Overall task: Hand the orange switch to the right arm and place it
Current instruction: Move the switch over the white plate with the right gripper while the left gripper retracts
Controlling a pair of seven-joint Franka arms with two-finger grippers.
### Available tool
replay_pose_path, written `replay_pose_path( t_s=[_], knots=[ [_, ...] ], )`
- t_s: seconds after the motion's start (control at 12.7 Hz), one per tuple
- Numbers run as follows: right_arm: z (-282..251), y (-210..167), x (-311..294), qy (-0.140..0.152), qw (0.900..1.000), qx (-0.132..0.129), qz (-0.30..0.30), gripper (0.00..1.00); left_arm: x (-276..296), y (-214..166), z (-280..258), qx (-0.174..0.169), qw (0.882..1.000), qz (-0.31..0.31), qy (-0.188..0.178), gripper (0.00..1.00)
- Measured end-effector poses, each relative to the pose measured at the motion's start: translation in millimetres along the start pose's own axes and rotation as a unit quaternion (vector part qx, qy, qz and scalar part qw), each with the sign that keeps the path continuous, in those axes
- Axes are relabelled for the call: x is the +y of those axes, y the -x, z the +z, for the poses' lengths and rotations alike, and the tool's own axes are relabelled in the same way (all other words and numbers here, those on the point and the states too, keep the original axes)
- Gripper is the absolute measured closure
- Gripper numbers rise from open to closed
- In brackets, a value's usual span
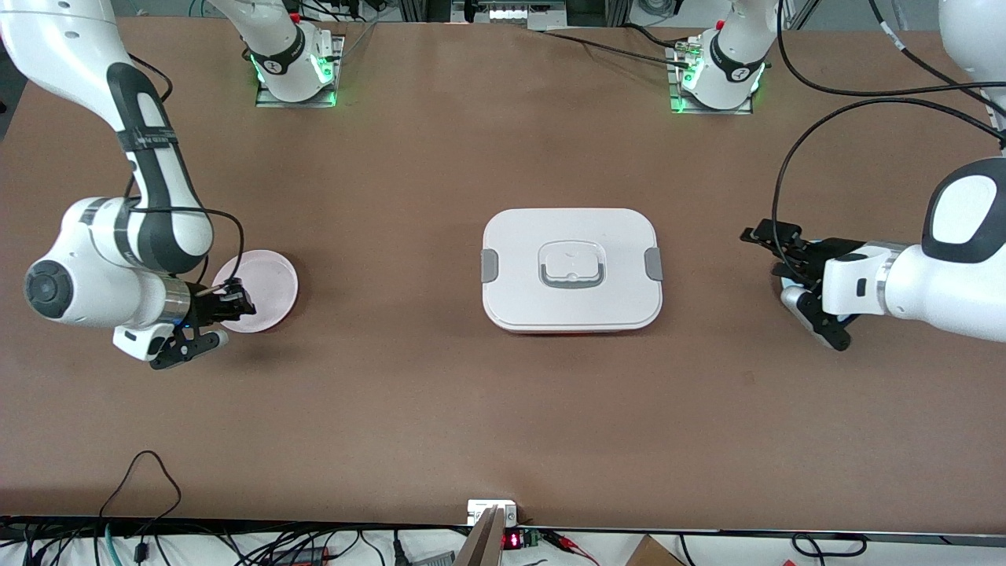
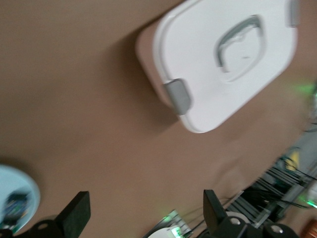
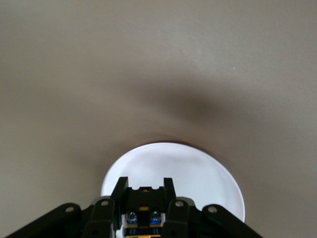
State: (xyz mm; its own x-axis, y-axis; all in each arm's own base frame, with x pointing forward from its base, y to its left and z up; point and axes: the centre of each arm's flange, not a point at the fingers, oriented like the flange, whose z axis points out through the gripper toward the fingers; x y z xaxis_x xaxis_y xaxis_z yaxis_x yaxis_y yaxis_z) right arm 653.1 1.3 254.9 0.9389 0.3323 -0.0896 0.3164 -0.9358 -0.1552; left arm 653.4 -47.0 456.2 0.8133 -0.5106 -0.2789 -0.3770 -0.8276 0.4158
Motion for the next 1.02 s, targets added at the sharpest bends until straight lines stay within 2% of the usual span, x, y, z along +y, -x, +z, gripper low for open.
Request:
replay_pose_path(
  t_s=[0.16,0.24,0.39,0.47,0.63,0.87,0.94,1.02],
  knots=[
    [23.7,7.3,6.2,0.006,1.000,0.008,0.005,0.67,12.5,8.8,-20.1,0.002,0.996,-0.059,-0.069,0.00],
    [32.2,7.7,7.8,0.009,1.000,0.012,0.006,0.67,28.3,12.2,-32.8,0.014,0.991,-0.087,-0.105,0.00],
    [44.2,8.6,9.6,0.014,1.000,0.021,0.008,0.67,58.2,18.0,-58.0,0.066,0.976,-0.119,-0.168,0.00],
    [48.5,10.0,9.9,0.015,1.000,0.024,0.008,0.67,64.1,24.1,-65.2,0.089,0.970,-0.132,-0.186,0.00],
    [56.4,14.3,9.6,0.017,1.000,0.025,0.009,0.67,56.0,44.8,-68.4,0.115,0.961,-0.166,-0.191,0.00],
    [64.0,19.1,8.8,0.016,1.000,0.020,0.010,0.67,42.6,80.2,-73.0,0.182,0.940,-0.204,-0.203,0.00],
    [64.9,19.7,8.7,0.015,1.000,0.019,0.010,0.67,45.8,90.9,-71.4,0.189,0.938,-0.206,-0.205,0.00],
    [65.7,20.2,8.6,0.015,1.000,0.019,0.010,0.60,50.1,98.1,-69.4,0.191,0.937,-0.209,-0.206,0.00]
  ],
)
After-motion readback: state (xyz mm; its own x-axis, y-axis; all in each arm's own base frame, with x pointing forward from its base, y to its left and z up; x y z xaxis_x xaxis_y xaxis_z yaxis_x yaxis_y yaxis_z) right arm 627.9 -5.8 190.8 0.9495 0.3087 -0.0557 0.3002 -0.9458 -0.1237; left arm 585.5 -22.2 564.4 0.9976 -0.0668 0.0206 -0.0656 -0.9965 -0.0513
